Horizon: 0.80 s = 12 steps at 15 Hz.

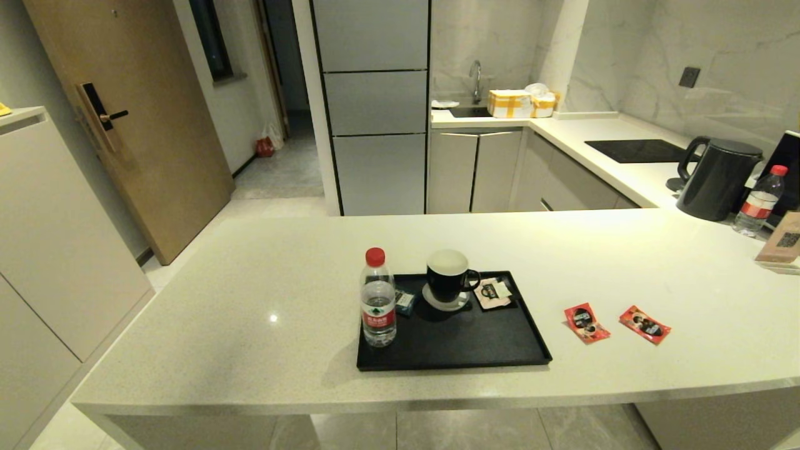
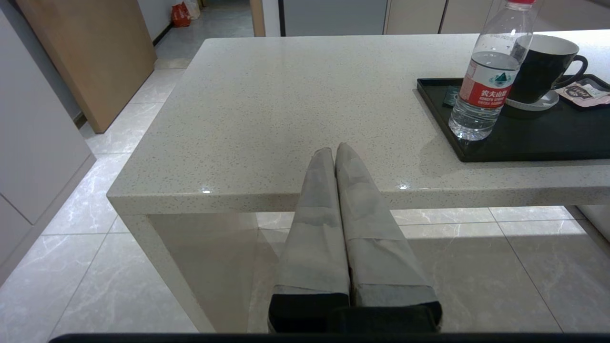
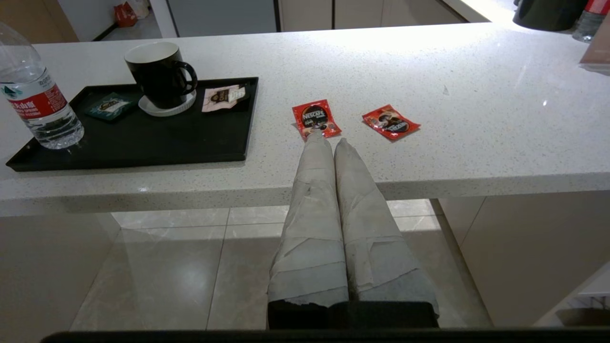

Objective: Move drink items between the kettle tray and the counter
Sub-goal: Return the tea bag to its original position

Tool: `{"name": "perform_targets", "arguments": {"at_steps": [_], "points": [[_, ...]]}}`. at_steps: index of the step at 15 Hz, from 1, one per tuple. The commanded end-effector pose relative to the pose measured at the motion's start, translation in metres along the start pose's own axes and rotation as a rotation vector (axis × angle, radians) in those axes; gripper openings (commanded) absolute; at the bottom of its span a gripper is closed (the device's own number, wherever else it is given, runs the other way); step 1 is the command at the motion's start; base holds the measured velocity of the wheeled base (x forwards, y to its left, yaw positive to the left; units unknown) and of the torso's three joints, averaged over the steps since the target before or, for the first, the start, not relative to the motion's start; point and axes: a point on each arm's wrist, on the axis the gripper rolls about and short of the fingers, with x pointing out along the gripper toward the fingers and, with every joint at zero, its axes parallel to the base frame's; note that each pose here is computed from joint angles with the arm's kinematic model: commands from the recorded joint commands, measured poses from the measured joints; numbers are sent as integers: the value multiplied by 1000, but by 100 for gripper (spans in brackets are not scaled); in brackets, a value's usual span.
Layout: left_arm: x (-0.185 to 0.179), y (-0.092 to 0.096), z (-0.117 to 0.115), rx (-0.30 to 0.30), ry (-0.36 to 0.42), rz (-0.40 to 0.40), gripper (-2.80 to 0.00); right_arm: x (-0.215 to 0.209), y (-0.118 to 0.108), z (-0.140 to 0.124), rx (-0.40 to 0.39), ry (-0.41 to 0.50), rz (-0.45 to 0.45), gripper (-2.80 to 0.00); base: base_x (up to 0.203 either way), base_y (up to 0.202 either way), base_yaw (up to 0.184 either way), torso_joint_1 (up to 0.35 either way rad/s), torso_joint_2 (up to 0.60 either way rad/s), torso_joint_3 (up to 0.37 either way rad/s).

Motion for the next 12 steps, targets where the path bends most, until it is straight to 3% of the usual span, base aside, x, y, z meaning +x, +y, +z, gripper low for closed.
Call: {"name": "perform_targets", "arguments": {"at_steps": [1,12], "points": [[0,0,0,0,1,0,-280,0,0,0,0,0,0,-280,0,0,0,0,0,0],[0,0,0,0,-1,0,-280,0,0,0,0,0,0,-280,0,0,0,0,0,0]]}}
